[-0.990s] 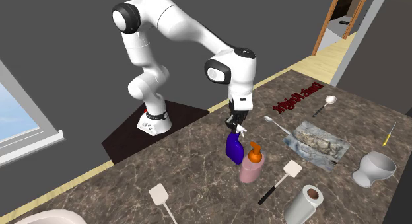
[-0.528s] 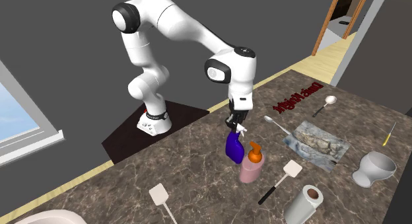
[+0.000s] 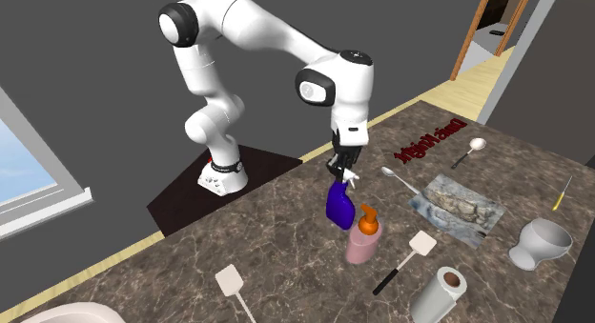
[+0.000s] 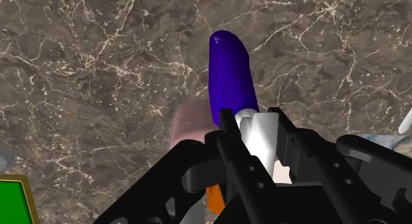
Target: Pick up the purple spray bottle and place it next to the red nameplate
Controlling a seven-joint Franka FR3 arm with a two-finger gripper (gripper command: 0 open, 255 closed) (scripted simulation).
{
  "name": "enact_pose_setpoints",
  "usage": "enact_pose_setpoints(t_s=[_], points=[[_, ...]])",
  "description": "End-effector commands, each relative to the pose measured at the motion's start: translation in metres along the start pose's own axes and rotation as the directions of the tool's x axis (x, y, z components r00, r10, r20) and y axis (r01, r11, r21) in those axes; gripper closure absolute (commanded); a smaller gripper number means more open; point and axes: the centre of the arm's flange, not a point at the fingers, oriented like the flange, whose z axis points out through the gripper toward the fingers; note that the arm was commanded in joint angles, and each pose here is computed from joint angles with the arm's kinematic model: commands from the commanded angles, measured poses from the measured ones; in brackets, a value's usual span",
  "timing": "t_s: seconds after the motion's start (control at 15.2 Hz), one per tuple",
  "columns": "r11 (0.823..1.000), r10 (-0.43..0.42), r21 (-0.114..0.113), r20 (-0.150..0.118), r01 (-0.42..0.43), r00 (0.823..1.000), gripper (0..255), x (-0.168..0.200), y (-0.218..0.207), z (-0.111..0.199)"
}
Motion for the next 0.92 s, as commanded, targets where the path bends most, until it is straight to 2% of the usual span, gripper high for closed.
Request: enact_pose_setpoints(t_s=[0.0, 0.86], points=[[1.000, 0.000, 0.000, 0.000, 0.000, 1.000, 255, 0.000, 0.000, -0.011], [1.000, 0.000, 0.000, 0.000, 0.000, 1.000, 255, 0.003, 0.000, -0.080]])
